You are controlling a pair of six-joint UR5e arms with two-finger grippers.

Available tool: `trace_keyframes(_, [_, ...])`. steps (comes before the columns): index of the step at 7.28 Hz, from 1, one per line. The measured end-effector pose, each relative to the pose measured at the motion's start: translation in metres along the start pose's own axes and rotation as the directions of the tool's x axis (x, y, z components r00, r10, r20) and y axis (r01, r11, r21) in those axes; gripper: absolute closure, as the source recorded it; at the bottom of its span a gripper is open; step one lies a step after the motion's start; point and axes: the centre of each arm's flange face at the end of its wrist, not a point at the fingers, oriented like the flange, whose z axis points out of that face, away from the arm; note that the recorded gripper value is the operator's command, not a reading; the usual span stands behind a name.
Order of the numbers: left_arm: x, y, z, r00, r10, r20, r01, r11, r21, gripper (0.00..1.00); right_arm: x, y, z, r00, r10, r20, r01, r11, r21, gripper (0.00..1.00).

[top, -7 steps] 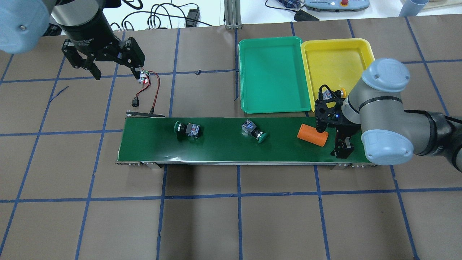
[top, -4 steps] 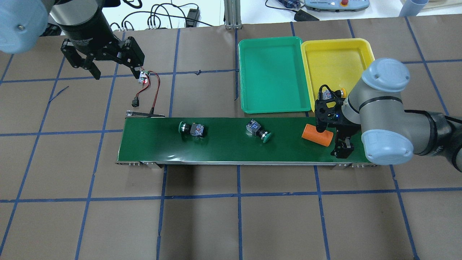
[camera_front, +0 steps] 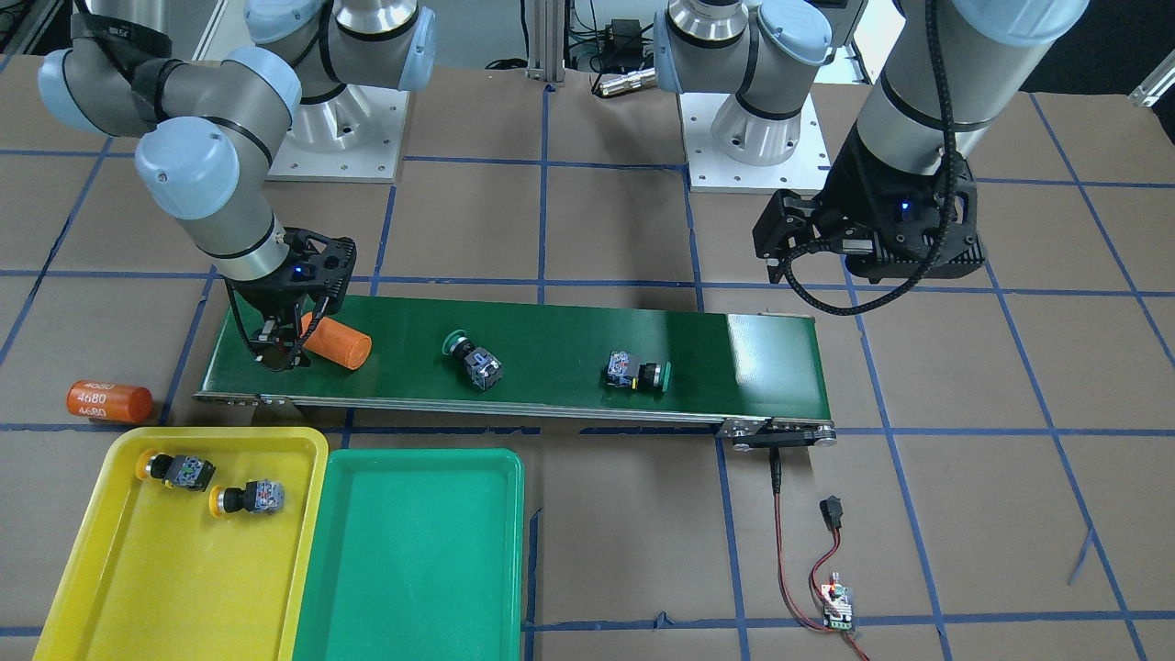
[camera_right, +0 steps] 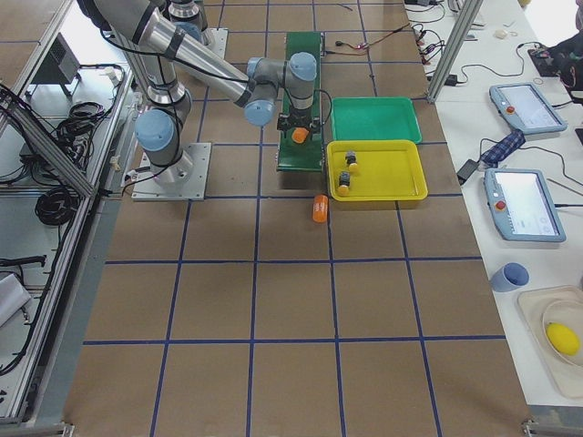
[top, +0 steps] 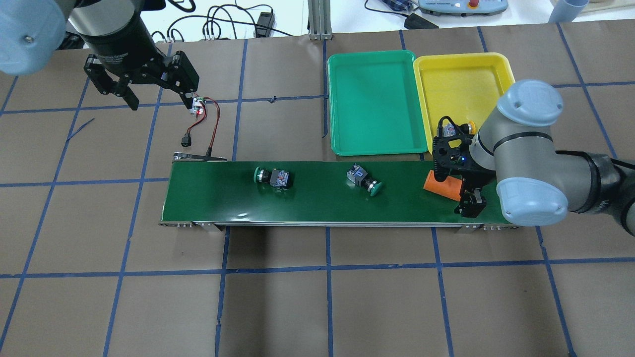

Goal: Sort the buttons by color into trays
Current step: 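Close right gripper on orange cylinder and lift it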

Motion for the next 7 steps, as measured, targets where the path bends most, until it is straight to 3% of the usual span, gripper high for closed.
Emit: trace_keyframes(7, [-0.0006,0.0021,0.0003,1.000,0.000,0.003,0.000,1.000,0.000,0.00,0.0009,0.0000,0.0008,1.000,-0.001,0.002,0.001,1.000,0.000,0.00])
